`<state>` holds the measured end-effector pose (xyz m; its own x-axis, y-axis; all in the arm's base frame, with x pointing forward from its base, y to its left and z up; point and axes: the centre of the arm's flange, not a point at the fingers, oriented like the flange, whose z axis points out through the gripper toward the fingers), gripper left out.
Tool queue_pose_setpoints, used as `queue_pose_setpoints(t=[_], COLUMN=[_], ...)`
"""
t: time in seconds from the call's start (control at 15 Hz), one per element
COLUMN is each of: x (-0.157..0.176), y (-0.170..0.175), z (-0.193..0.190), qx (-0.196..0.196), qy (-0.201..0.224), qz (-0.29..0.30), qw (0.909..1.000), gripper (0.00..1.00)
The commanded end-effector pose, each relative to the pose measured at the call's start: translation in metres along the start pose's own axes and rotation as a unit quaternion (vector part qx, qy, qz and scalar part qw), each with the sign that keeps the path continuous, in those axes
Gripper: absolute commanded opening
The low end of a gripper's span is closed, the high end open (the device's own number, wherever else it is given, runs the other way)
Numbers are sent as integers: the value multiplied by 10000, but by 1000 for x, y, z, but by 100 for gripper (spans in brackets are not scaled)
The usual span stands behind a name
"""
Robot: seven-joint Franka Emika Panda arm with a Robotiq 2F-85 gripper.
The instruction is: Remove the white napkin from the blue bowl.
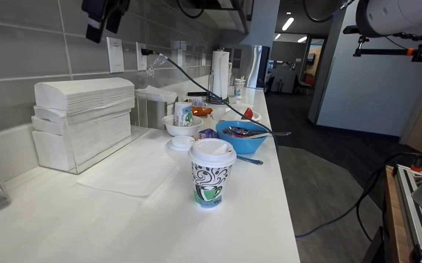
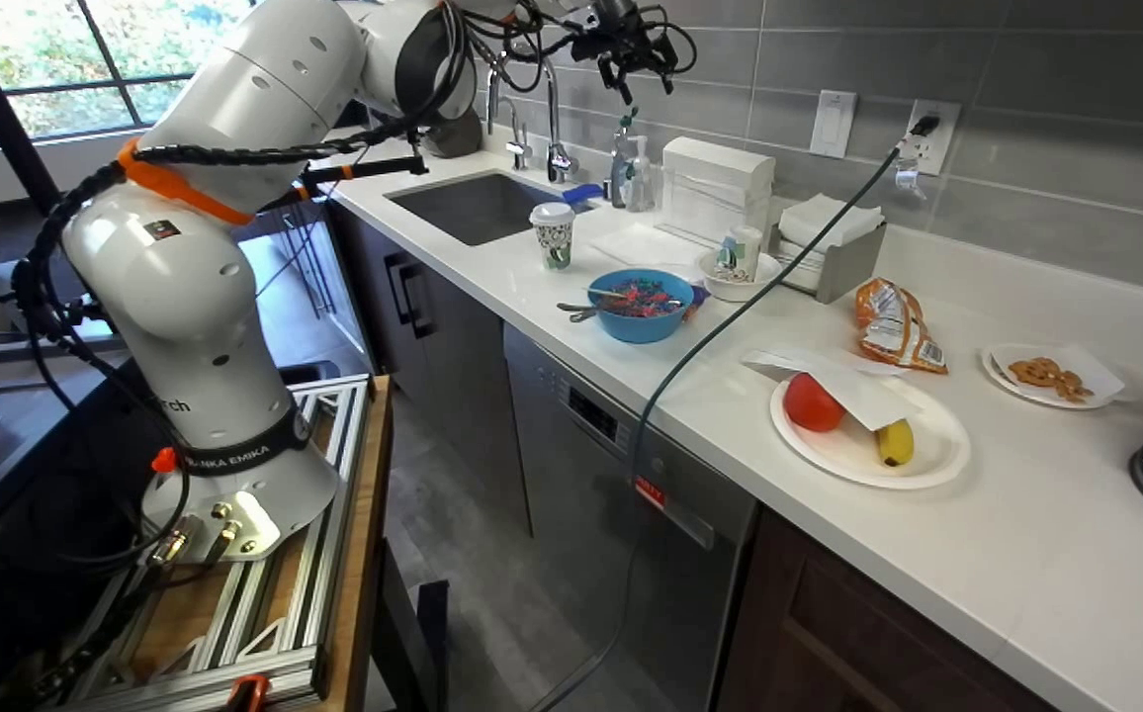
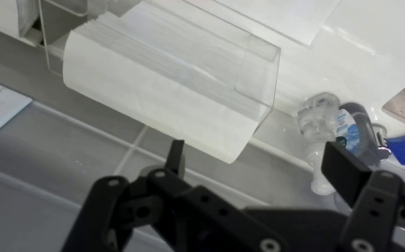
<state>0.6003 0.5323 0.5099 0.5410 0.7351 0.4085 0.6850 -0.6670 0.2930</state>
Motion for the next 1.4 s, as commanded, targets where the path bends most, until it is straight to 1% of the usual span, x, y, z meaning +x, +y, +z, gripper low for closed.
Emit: queue_pose_setpoints(t=[0.0,0.07,0.13,0.2,0.33,0.53,0.73,0.87,1.0,1.13,1.2,1.33], x=[-67,-71,-72,-76,-79,-81,-88,-96,-106,-118,-124,-140], y=[5,8,10,8,2,-8,-25,-36,-48,-60,-66,-78], z=[16,26,34,34,28,18,-1,-15,-28,-42,-49,-63], qx=[-121,-281,-372,-340,-184,-58,124,219,341,436,500,458], qy=[553,778,949,1190,1469,1608,1671,1593,1420,1374,1293,1039], qz=[-455,-649,-711,-769,-847,-968,-885,-597,-179,404,664,1146], qw=[9974,9945,9922,9893,9854,9822,9819,9852,9891,9887,9881,9869], gripper=[100,100,100,100,100,100,100,100,100,100,100,100])
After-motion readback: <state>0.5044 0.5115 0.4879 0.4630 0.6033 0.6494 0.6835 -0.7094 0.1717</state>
